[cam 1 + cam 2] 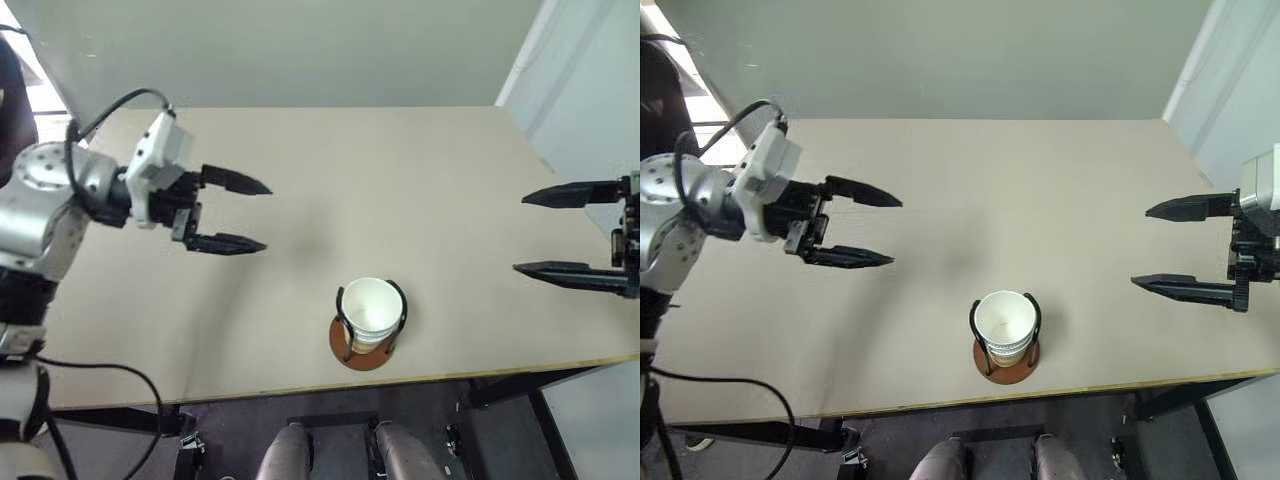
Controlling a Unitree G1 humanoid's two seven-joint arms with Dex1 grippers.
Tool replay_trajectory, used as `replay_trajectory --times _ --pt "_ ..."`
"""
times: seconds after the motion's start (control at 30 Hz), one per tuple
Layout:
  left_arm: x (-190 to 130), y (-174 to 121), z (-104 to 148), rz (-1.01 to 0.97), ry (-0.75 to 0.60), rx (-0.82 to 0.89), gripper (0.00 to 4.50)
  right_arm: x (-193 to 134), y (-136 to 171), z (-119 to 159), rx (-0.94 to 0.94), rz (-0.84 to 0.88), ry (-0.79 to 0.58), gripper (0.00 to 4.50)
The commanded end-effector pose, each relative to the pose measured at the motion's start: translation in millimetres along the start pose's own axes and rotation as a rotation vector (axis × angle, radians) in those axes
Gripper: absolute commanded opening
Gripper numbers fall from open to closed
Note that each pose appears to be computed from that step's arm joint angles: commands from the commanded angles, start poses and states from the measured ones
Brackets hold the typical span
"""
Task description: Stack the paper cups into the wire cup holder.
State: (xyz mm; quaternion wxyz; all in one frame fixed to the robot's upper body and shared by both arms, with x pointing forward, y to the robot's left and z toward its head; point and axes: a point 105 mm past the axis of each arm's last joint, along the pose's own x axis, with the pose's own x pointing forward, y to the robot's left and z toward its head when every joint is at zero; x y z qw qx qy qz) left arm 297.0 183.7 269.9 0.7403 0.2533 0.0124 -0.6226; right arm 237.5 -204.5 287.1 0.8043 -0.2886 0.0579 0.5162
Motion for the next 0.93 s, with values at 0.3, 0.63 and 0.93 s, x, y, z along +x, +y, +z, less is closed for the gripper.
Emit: replay_trajectory --times 0.3,0.63,0.93 --pt "-37 -50 6 0.24 0.067 -0.098 4.46 25 -25 -12 -0.044 0.113 -0.042 4.5" --pt "-49 -65 0 0.316 0.104 -0.155 4.46 39 -35 -14 -0.062 0.17 -0.053 4.5" --pt "-52 -67 1 0.325 0.117 -0.162 4.46 41 -37 -16 -0.061 0.181 -0.055 4.5"
